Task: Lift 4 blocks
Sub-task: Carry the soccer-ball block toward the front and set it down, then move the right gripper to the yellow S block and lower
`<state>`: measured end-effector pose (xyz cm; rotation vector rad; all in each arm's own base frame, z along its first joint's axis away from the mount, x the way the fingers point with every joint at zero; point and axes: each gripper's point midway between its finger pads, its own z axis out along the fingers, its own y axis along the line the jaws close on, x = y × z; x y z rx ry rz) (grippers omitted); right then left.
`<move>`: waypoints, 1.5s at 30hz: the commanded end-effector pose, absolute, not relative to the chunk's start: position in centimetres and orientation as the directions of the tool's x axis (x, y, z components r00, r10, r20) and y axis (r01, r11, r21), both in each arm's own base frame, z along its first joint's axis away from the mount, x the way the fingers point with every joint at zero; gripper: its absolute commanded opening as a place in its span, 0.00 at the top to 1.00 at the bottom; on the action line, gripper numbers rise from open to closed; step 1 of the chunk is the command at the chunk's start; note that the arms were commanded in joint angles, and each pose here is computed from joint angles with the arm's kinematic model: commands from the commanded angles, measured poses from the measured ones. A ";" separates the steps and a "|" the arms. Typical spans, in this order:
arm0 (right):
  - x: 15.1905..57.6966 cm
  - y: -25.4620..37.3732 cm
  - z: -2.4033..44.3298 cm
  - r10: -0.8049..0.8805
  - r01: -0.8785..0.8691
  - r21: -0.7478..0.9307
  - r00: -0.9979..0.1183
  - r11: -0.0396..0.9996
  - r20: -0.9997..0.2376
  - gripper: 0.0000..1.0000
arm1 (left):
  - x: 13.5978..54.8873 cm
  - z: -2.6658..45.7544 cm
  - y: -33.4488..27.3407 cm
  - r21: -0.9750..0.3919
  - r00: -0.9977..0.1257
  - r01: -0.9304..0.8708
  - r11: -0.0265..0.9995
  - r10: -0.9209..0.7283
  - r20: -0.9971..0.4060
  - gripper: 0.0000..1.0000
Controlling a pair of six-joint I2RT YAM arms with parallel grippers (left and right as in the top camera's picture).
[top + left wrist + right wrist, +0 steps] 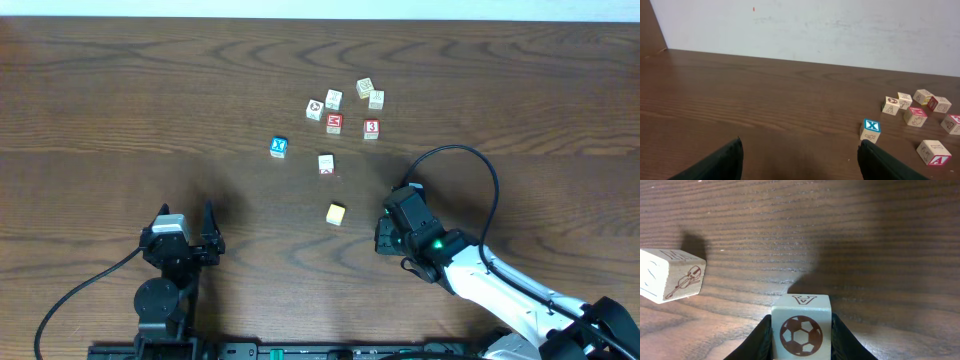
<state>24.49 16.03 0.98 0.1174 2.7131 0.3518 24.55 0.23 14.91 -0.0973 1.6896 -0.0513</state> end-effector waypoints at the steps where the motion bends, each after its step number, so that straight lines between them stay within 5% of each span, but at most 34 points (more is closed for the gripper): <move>1: 23.0 15.6 -0.8 0.120 0.047 0.222 -0.936 0.974 -0.330 0.78 | 24.4 13.1 0.5 -0.096 -0.174 -0.057 0.994 -0.105 -0.979 0.26; 6: 22.6 15.9 -0.9 0.105 0.033 0.221 -0.940 0.975 -0.324 0.52 | 24.4 13.1 0.5 -0.096 -0.174 -0.057 0.994 -0.105 -0.979 0.27; 20: 23.2 16.5 0.0 0.031 -0.051 0.200 -0.923 0.978 -0.384 0.38 | 24.4 13.1 0.5 -0.096 -0.174 -0.057 0.994 -0.105 -0.979 0.26; 45: 27.0 20.1 10.4 -0.203 -0.377 0.167 -0.763 0.911 -0.614 0.08 | 24.4 13.1 0.5 -0.096 -0.174 -0.057 0.994 -0.105 -0.979 0.27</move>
